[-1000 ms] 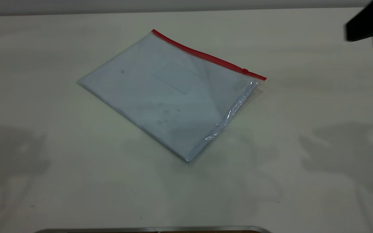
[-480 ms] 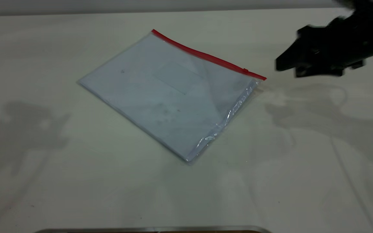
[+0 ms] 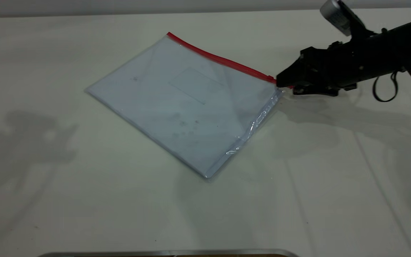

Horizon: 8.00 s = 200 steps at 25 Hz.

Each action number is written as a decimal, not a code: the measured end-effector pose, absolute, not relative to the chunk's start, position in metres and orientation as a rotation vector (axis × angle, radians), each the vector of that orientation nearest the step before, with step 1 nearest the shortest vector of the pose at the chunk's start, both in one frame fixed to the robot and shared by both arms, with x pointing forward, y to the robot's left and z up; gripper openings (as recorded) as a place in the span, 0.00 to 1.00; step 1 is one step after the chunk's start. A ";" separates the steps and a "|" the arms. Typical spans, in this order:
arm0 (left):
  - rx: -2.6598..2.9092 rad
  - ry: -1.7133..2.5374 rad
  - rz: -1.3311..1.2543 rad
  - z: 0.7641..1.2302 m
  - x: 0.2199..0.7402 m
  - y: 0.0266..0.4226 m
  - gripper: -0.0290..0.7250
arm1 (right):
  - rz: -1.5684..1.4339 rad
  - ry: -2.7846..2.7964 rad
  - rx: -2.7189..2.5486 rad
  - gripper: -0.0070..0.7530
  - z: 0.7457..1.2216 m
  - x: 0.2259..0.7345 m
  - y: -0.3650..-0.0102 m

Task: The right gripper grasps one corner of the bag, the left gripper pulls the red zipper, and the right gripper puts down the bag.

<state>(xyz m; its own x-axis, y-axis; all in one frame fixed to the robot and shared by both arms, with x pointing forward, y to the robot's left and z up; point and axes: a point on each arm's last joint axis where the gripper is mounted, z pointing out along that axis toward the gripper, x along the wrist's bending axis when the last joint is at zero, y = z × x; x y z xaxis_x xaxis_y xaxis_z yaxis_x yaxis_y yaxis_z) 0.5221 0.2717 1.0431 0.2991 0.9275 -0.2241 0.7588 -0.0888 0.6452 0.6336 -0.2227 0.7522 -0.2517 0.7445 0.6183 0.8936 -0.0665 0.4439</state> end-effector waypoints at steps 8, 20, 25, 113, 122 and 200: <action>1.882 1.504 0.320 1.043 0.522 0.272 0.75 | -1.195 -2.009 -1.759 0.71 0.740 0.636 -0.201; 1.881 1.502 0.326 1.044 0.523 0.272 0.75 | -1.216 -1.958 -1.714 0.06 0.742 0.633 -0.190; 1.880 1.502 0.326 1.044 0.523 0.272 0.75 | -1.259 -1.911 -1.443 0.06 0.760 0.622 -0.177; 2.106 0.562 -0.301 0.868 0.645 0.069 0.54 | -1.069 -2.290 -0.910 0.06 0.853 0.650 -0.142; 2.133 0.542 -0.295 0.866 0.644 0.070 0.29 | -1.068 -2.294 -0.912 0.06 0.853 0.650 -0.142; 2.350 0.805 -0.067 0.833 0.688 0.218 0.12 | -1.471 -2.029 -1.191 0.06 0.872 0.686 -0.206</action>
<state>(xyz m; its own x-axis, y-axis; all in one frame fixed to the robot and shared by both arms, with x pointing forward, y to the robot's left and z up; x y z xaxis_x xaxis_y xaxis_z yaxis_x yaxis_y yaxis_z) 0.6881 0.2181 0.8332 0.8108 0.5324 -0.2433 0.5651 -0.6038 0.5622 0.6856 -0.2059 0.8715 -0.5772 0.4168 0.7022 0.7971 0.1005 0.5955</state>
